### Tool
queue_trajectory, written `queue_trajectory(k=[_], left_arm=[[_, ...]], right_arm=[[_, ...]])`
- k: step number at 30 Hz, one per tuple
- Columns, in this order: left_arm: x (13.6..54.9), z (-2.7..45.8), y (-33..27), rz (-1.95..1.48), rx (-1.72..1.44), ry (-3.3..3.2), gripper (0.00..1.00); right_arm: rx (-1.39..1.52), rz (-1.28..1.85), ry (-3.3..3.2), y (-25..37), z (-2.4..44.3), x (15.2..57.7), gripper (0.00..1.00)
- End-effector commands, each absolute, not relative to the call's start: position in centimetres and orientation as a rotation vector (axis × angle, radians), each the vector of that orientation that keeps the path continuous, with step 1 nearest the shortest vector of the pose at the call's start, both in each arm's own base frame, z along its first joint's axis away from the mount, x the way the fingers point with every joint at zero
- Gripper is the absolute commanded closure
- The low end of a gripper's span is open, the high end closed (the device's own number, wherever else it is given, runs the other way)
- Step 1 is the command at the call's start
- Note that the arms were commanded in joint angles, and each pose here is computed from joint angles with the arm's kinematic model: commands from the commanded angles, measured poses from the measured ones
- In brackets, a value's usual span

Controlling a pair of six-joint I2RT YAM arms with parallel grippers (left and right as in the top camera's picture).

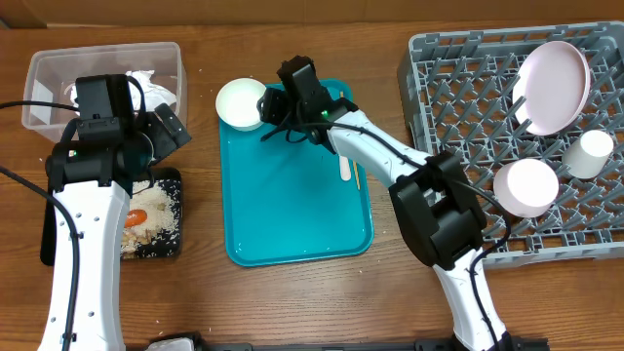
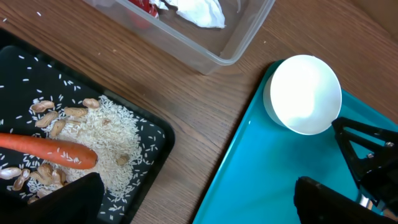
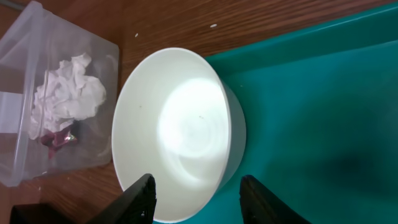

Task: Sort waste into correct bins and load items into the dishwasher rack
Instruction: 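Return the right gripper to the tray and grasp the white bowl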

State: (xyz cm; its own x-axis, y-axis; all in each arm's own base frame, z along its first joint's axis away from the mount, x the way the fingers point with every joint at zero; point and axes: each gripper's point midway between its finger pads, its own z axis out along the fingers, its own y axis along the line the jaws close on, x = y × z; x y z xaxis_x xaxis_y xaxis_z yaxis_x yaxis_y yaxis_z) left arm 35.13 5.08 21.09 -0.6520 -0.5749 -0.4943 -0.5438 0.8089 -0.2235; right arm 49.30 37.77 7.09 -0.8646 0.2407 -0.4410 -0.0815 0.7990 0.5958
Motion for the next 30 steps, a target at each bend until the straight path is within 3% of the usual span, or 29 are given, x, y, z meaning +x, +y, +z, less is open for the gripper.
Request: queue_trajectory(k=[1, 12, 15, 19, 30], left_arm=[[35.3, 21.3, 5.1, -0.083, -0.837, 2.424, 0.0], [35.3, 21.3, 5.1, -0.083, -0.837, 2.424, 0.0], [35.3, 21.3, 5.1, -0.083, -0.837, 2.425, 0.0], [35.3, 21.3, 5.1, -0.083, -0.837, 2.424, 0.0], [35.3, 21.3, 5.1, -0.083, -0.837, 2.424, 0.0]], right_arm=[[0.114, 0.835, 2.472, 38.6, 6.5, 49.1, 0.53], [0.158, 0.764, 2.556, 38.0, 2.8, 48.3, 0.54], [0.175, 0.726, 2.599, 37.1, 2.1, 47.8, 0.62], [0.222, 0.644, 2.689, 35.0, 1.9, 47.2, 0.63], [0.336, 0.363, 2.688, 24.8, 14.0, 46.9, 0.62]])
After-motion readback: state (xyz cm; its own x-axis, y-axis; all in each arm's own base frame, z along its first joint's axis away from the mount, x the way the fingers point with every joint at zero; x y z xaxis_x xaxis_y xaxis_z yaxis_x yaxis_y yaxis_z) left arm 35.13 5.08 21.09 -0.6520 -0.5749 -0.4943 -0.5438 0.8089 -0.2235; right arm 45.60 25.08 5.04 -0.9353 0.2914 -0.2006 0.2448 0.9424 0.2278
